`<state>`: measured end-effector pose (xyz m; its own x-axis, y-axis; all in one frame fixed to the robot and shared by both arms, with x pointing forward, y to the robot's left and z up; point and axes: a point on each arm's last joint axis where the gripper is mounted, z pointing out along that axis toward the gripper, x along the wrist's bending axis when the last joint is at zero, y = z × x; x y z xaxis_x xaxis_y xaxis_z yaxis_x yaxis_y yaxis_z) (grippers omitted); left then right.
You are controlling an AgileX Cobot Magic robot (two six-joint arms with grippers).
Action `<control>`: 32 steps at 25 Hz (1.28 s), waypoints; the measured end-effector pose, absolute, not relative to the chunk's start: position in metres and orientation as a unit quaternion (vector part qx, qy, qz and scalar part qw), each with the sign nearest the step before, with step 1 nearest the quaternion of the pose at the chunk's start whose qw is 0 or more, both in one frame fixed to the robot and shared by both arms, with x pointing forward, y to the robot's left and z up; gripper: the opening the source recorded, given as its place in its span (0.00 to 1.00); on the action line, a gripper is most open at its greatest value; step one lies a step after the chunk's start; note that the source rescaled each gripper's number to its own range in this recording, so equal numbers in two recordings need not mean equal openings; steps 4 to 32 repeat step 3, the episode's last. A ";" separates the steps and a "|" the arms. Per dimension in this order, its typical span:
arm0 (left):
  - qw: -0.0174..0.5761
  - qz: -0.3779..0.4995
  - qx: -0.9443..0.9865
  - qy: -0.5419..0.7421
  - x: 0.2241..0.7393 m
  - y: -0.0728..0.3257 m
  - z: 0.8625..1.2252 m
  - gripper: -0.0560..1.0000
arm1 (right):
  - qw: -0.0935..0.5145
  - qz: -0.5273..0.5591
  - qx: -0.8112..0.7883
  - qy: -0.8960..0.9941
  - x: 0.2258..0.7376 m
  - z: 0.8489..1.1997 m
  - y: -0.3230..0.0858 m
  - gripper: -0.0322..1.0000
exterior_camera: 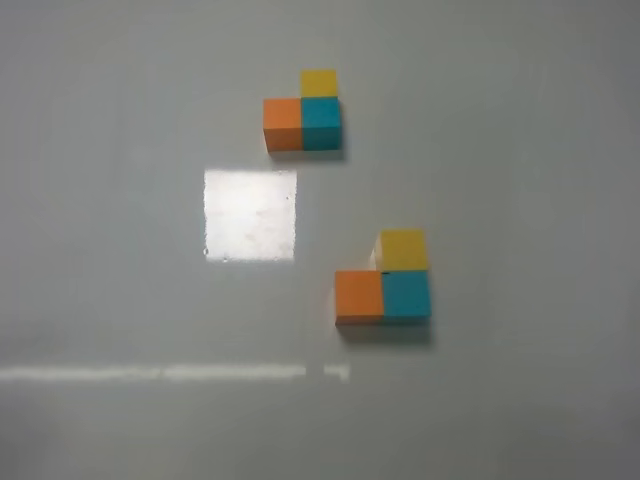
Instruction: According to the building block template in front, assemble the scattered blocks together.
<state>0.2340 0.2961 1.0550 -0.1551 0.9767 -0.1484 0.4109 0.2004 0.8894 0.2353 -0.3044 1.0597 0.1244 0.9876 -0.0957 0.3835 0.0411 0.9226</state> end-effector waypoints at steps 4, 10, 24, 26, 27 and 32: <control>0.391 0.361 0.519 0.669 0.234 0.296 1.055 0.76 | 0.444 0.340 0.607 0.564 0.235 1.060 -0.304 0.63; 0.391 0.361 0.519 0.669 0.234 0.296 1.055 0.76 | 0.444 0.340 0.607 0.564 0.235 1.060 -0.304 0.63; 0.391 0.361 0.519 0.669 0.234 0.296 1.055 0.76 | 0.444 0.340 0.607 0.564 0.235 1.060 -0.304 0.63; 0.391 0.361 0.519 0.669 0.234 0.296 1.055 0.76 | 0.444 0.340 0.607 0.564 0.235 1.060 -0.304 0.63; 0.391 0.361 0.519 0.669 0.234 0.296 1.055 0.76 | 0.444 0.340 0.607 0.564 0.235 1.060 -0.304 0.63; 0.391 0.361 0.519 0.669 0.234 0.296 1.055 0.76 | 0.444 0.340 0.607 0.564 0.235 1.060 -0.304 0.63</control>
